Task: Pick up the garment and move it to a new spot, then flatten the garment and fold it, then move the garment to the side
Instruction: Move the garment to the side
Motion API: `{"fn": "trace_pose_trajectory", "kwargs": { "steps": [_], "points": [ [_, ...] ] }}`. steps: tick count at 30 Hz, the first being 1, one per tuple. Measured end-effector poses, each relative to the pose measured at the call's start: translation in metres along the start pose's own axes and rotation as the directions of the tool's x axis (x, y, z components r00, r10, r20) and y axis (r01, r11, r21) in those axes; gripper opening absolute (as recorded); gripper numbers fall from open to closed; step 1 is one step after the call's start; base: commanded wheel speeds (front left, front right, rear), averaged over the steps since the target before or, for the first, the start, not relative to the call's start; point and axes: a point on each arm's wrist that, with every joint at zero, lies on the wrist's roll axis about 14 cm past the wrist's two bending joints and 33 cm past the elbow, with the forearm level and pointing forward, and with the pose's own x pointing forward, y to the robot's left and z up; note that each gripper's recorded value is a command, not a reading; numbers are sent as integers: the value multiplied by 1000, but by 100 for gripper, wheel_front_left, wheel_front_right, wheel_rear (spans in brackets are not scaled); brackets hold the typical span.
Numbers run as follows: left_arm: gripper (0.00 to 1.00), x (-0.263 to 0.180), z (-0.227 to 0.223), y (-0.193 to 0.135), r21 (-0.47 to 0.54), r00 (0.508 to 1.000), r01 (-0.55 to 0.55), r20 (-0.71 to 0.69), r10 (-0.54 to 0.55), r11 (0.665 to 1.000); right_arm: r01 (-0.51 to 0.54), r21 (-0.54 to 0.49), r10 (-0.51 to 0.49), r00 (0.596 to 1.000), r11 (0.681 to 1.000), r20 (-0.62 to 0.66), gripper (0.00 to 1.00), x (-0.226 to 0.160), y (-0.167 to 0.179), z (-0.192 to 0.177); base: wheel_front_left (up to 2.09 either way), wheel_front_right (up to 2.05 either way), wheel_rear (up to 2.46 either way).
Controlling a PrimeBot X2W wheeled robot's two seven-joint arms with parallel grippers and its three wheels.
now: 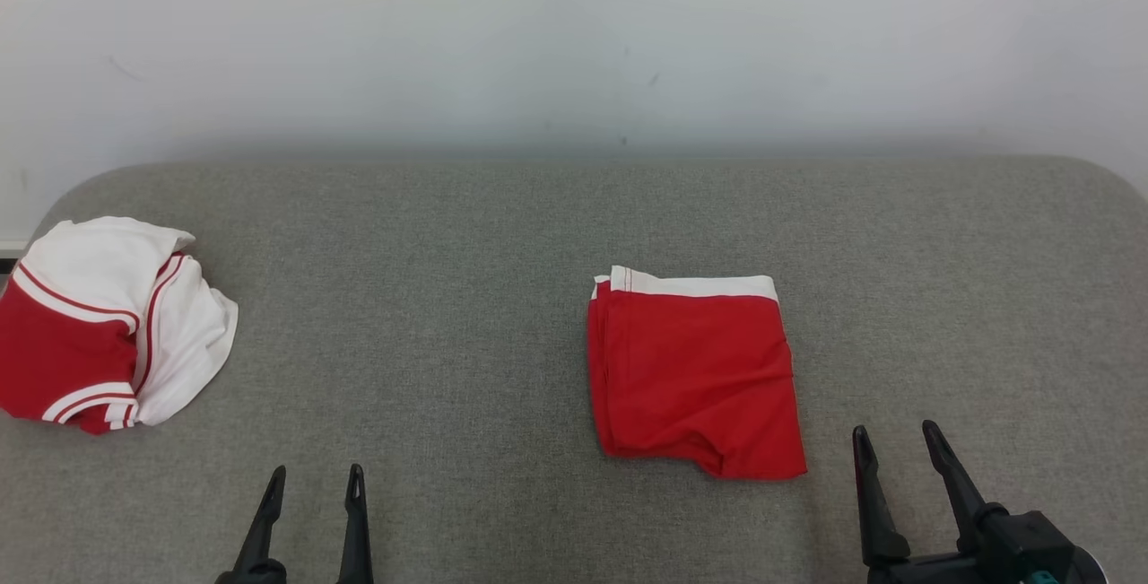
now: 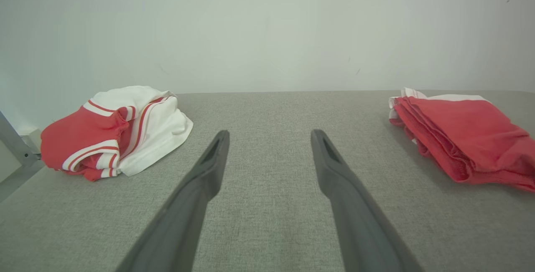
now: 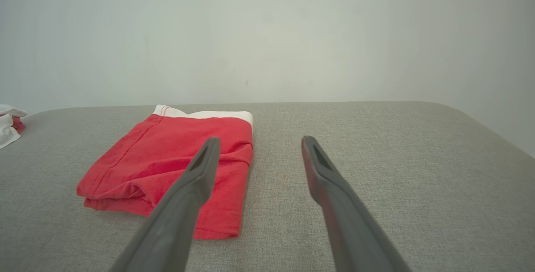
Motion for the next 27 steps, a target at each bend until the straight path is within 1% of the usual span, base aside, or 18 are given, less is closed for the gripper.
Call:
{"fn": "trace_pose_trajectory", "kwargs": {
  "steps": [22, 27],
  "points": [
    [100, -3, -1, 1, 0, 1000, -2, -2, 2, 1000, -6, -7, 6, 1000, 1000, -3, 100, -3, 2, -1, 0, 0, 0],
    [100, -5, -1, 1, -2, 1000, 0, -4, 0, 1000, -24, -8, 24, 1000, 1000, -10, 100, 2, 7, -3, 0, 0, 0]
  ]
}}
